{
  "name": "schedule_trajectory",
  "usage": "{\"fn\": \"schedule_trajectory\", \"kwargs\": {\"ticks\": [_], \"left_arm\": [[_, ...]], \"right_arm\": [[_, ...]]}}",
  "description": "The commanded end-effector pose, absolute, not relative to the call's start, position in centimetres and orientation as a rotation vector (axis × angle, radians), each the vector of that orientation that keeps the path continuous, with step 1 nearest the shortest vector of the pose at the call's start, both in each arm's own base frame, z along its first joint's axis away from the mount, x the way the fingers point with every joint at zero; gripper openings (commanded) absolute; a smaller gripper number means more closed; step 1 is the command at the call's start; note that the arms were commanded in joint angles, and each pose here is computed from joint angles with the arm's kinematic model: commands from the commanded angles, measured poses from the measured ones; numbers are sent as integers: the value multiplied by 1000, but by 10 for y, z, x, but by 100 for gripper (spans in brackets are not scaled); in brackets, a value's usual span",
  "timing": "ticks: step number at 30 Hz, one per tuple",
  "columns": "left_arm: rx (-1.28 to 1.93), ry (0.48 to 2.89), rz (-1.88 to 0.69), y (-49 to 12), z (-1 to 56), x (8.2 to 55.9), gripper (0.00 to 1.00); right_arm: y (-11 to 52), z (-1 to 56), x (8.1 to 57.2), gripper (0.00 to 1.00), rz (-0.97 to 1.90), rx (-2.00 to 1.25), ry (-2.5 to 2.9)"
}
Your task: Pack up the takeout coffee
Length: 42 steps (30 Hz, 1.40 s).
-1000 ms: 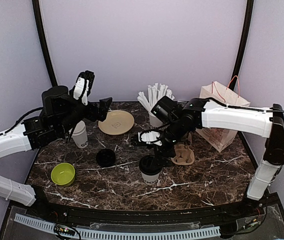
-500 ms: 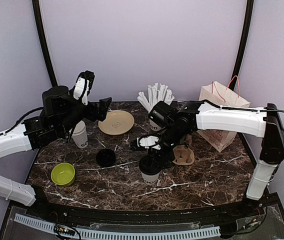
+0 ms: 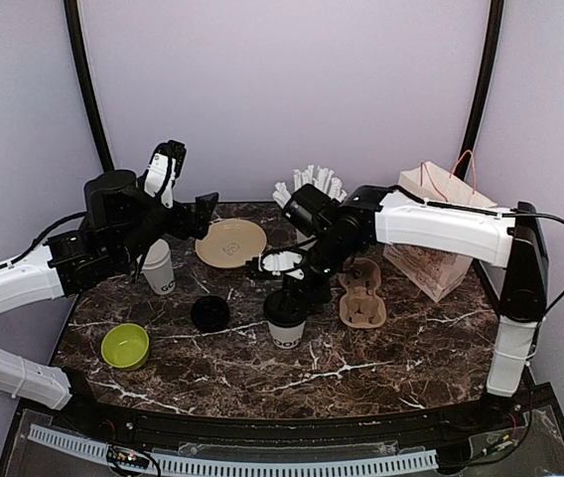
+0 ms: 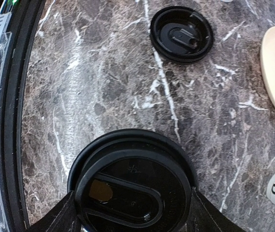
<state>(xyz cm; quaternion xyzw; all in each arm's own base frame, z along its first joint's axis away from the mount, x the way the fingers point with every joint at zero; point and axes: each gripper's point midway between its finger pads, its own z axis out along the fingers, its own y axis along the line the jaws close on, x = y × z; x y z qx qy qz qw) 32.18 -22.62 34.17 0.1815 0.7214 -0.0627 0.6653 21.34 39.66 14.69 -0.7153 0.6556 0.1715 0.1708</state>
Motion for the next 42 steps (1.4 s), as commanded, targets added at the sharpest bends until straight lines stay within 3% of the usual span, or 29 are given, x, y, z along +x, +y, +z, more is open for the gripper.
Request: {"fn": "schedule_trajectory", "kwargs": {"ticks": [1,9,23,28,32,37,42], "left_arm": [[358,1585,-128,-211,365,318,99],[335,1571,-120,-203,372,314,99],[336,1563,-124,-201,377,311,99],[342,1563,-118,-202,377,312,99],[335,1579,-76,-199,374,316,99],[315,1694,82,-186,352,329,99],[297,1959,99,-176,336,336,82]], "right_arm": [[405,171,258,62,440,-1872,1884],[416,191,333,61,377,-1638,1967],[436,162,382,65,291,-1530,2035],[437,157,385,77,317,-1503,2063],[438,189,383,89,403,-1450,2035],[419,239,364,91,430,-1423,1987],[374,263,328,90,464,-1415,1969]]}}
